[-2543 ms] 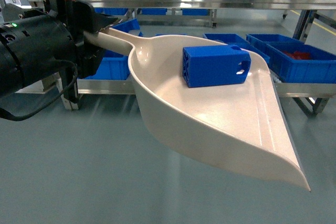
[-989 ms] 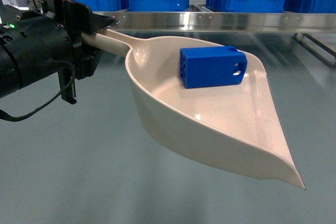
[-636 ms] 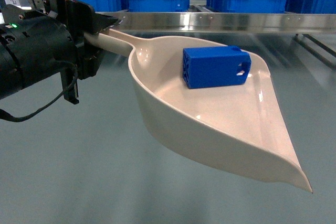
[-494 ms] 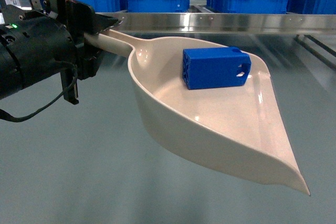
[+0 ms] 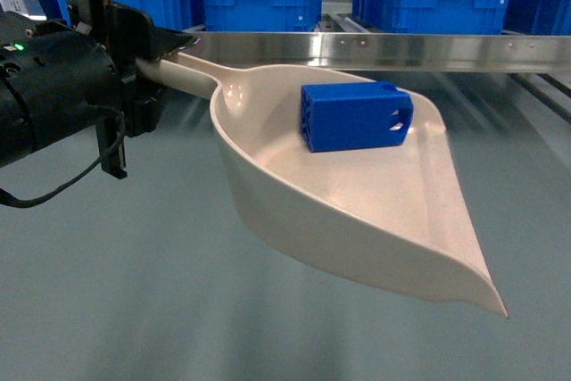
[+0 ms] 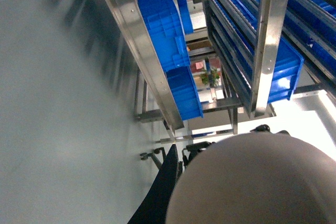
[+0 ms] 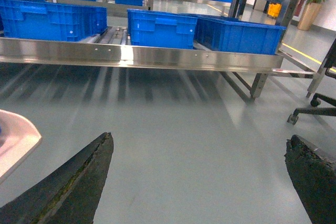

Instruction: Place part in tray to right shelf

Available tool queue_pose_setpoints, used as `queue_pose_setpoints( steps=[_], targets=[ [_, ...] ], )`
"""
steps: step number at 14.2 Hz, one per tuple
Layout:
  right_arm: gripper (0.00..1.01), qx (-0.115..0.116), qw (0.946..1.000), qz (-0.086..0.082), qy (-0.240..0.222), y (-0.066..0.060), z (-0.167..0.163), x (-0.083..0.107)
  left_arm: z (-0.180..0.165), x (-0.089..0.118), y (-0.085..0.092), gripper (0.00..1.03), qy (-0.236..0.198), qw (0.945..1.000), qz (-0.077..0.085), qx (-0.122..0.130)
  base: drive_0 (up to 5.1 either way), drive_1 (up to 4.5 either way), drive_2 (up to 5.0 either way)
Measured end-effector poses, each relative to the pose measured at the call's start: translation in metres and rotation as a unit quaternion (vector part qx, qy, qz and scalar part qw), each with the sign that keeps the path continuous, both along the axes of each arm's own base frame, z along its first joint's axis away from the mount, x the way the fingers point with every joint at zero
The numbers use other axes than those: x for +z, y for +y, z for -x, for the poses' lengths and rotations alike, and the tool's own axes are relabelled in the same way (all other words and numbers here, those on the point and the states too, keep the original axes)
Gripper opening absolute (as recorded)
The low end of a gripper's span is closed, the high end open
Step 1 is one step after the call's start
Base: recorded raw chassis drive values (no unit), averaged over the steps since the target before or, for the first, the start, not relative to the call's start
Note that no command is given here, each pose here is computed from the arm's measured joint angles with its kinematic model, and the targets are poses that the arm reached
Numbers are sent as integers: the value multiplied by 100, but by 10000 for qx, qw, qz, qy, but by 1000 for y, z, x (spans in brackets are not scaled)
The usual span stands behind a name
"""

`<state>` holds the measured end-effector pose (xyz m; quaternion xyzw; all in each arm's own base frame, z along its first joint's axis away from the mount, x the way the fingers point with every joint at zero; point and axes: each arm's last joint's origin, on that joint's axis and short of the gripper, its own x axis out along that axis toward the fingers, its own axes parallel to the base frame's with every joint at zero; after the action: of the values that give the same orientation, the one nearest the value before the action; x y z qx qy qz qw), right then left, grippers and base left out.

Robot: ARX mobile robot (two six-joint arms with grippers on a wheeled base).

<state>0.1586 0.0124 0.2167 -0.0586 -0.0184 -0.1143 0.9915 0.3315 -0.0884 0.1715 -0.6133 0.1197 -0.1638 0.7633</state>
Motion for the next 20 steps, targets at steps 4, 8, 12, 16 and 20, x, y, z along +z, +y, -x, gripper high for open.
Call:
queue_pose_setpoints(
  steps=[4, 8, 12, 16, 20],
  targets=[
    [98, -4, 10000, -2, -11, 0, 0, 0, 0, 0, -1, 12, -20, 10000, 10, -31, 0, 0, 0],
    [98, -4, 10000, -3, -19, 0, 0, 0, 0, 1, -1, 12, -43, 10000, 18, -29, 291, 179, -506],
    [98, -2, 10000, 0, 2, 0, 0, 0, 1, 0, -2, 12, -14, 10000, 5, -50, 291, 179, -506],
    [98, -11, 10000, -3, -19, 0, 0, 0, 1, 1, -2, 12, -40, 10000, 17, -73, 291, 179, -506],
    [98, -4, 10000, -1, -4, 0, 0, 0, 0, 1, 0, 12, -24, 10000, 16, -4, 164, 319, -445]
  ],
)
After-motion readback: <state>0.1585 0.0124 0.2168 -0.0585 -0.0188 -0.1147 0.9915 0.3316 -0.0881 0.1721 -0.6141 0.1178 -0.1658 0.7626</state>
